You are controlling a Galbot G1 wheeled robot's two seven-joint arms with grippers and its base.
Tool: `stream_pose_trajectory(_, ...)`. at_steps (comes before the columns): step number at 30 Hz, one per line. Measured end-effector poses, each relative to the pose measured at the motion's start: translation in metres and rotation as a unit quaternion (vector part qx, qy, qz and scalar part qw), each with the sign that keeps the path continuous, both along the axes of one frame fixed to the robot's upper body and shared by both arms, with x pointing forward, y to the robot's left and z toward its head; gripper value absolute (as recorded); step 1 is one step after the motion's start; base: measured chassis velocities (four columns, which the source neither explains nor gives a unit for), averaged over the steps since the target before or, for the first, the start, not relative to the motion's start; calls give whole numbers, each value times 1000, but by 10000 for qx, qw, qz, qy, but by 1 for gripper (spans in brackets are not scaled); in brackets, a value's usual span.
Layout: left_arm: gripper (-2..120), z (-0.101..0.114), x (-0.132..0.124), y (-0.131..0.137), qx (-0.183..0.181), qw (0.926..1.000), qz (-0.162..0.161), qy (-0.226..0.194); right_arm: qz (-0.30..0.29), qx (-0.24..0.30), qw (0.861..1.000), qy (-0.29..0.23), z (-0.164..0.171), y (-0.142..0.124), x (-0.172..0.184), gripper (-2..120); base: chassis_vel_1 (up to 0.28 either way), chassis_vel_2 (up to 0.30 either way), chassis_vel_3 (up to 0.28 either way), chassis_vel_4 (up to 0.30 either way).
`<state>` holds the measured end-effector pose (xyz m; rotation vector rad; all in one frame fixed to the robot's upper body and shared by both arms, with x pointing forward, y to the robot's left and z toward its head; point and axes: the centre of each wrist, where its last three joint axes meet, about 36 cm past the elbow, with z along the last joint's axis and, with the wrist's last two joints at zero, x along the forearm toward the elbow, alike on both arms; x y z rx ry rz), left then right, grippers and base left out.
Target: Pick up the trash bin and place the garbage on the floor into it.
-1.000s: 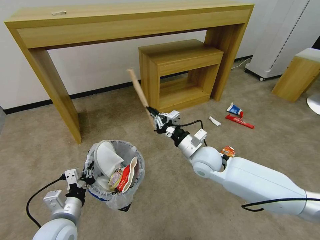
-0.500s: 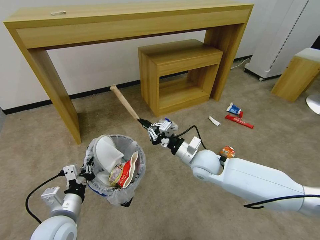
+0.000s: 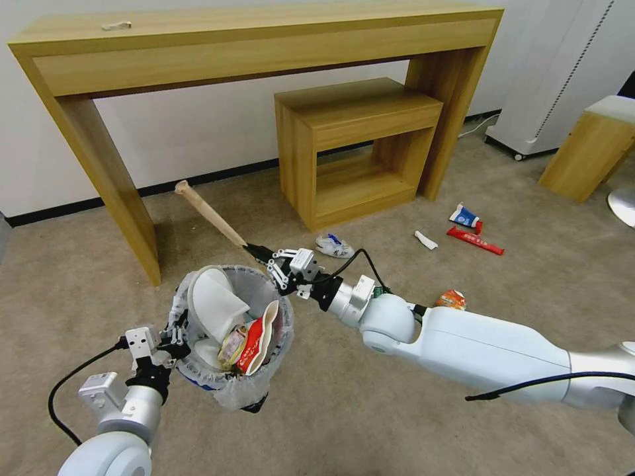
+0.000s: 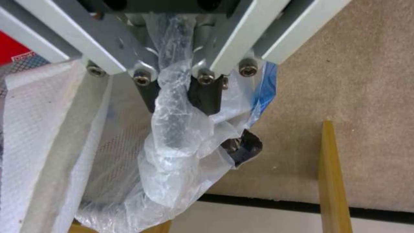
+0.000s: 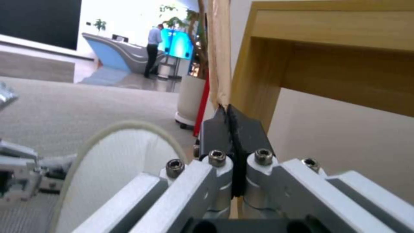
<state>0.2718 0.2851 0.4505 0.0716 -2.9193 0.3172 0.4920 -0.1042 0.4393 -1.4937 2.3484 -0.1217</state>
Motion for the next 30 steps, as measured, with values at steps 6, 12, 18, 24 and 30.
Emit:
stream_pose_trajectory(6, 3, 2, -3, -1, 0, 10000, -50, 41, 32, -110, 9999, -85, -12, 1, 8, 0, 0, 0, 0, 0)
stream_pose_trajectory(12, 3, 6, -6, -2, -6, 9999, -102, 50, 10, -151, 9999, -59, -22, 1, 8, 0, 0, 0, 0, 0)
stream_pose_trajectory(18, 3, 10, -9, -3, -19, 9999, -139, 49, 17, -170, 9998, -90, -33, 6, 6, 0, 0, 0, 0, 0)
stream_pose_trajectory(24, 3, 10, -9, -3, -18, 9999, -139, 48, 144, -67, 9998, -72, -22, 20, -3, 0, 0, 0, 0, 0)
stream_pose_trajectory(30, 3, 11, -10, -3, -27, 9999, -131, 29, 209, -54, 9997, -84, -20, 26, -5, 0, 0, 0, 0, 0)
